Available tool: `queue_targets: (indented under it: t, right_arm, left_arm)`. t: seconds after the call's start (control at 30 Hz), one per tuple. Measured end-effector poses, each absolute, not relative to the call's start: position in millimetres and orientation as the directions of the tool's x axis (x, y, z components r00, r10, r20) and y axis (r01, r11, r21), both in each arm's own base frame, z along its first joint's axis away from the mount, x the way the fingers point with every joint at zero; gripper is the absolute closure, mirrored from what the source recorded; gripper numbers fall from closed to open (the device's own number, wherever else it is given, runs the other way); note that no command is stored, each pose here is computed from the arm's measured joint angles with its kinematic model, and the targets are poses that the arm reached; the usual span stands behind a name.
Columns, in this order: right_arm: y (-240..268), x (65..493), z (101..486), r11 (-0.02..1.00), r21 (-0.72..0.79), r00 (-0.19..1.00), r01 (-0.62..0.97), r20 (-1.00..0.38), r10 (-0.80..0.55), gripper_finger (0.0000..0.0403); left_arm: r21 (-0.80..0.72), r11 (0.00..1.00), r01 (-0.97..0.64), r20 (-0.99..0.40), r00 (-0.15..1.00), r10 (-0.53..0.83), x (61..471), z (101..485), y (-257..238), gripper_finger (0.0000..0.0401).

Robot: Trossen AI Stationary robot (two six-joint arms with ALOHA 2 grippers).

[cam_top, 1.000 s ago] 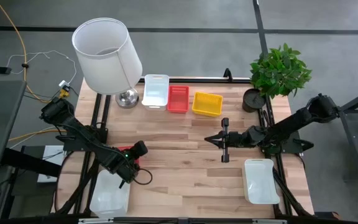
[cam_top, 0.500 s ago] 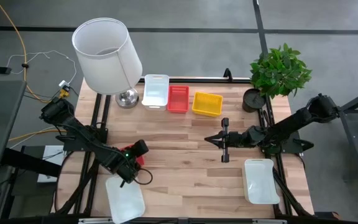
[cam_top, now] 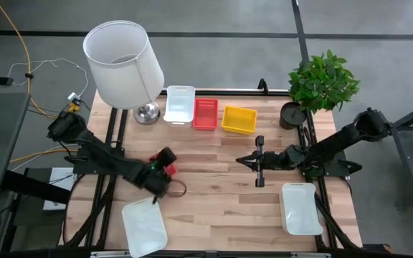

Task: Stack baskets by color
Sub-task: Stack the bottom orange bin on the orange bin

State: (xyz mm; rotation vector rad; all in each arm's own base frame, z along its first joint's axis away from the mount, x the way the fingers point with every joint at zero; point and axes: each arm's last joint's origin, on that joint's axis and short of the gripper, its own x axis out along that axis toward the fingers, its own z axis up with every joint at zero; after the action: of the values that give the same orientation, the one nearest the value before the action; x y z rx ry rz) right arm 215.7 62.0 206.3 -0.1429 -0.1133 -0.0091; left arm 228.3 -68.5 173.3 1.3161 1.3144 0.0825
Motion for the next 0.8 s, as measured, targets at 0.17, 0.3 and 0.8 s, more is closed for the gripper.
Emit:
queue_targets:
  t: [0.17, 0.3, 0.8]
  right_arm:
    - [62, 216, 206, 0.99, -0.143, 0.994, 0.017, 0.113, -0.001, 0.0403]
    - [62, 216, 206, 0.989, -0.146, 0.994, 0.017, 0.107, -0.001, 0.0403]
    - [62, 216, 205, 0.989, -0.147, 0.995, 0.027, 0.103, -0.012, 0.0403]
  left_arm:
    - [0.78, 0.365, 0.508, -0.595, 0.422, 0.684, 247, 183, -51, 0.0401]
    - [0.861, 0.397, 0.318, -0.509, 0.556, 0.658, 271, 201, -41, 0.0401]
    - [0.911, 0.408, -0.061, -0.314, 0.538, 0.783, 330, 314, 53, 0.0401]
